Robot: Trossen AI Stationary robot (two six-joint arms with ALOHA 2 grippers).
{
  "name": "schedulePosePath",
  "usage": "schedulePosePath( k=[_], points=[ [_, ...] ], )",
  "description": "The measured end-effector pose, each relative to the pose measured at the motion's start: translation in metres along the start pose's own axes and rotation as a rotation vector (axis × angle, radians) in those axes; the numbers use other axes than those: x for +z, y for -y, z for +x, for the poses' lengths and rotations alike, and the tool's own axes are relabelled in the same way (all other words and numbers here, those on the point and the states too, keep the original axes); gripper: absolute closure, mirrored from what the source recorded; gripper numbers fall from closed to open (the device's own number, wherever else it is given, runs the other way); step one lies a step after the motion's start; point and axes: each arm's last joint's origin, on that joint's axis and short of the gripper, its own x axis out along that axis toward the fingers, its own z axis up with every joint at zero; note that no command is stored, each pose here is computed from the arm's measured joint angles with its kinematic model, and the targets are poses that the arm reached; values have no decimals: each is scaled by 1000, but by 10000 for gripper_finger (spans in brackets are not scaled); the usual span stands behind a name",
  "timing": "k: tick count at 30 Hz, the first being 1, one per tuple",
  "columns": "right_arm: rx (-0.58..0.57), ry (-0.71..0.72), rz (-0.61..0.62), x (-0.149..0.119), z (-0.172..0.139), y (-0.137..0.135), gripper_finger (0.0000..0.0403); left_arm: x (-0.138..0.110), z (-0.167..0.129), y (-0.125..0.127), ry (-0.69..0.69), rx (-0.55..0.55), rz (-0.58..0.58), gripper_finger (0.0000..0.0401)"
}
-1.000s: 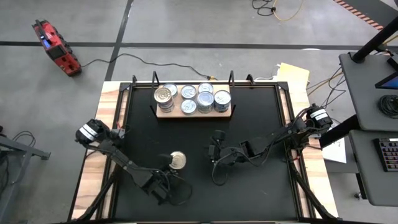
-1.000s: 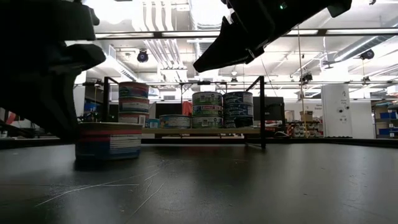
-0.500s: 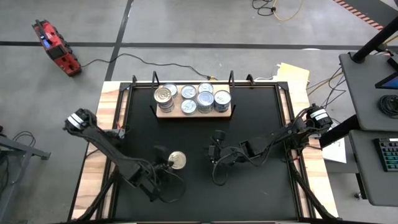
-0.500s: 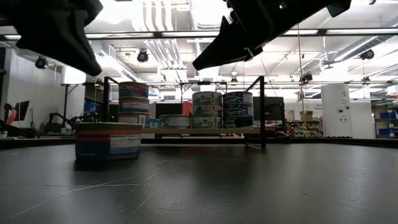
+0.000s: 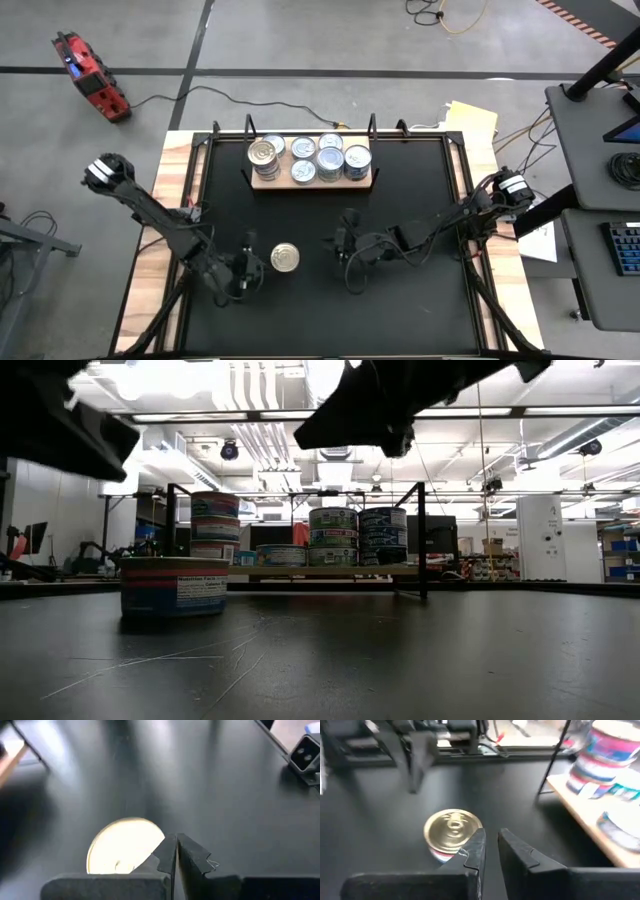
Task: Stack canned seafood by type on shelf
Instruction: Stack the blue tuna can on top of the other blue tuna cans on the shelf
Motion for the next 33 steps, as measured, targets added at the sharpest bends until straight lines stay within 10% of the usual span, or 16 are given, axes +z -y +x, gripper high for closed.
schedulePosePath(
  k=[33],
  points=[
    [221,-157,397,-15,48,19,390,-35,30,4,-112,134,18,401]
  ],
)
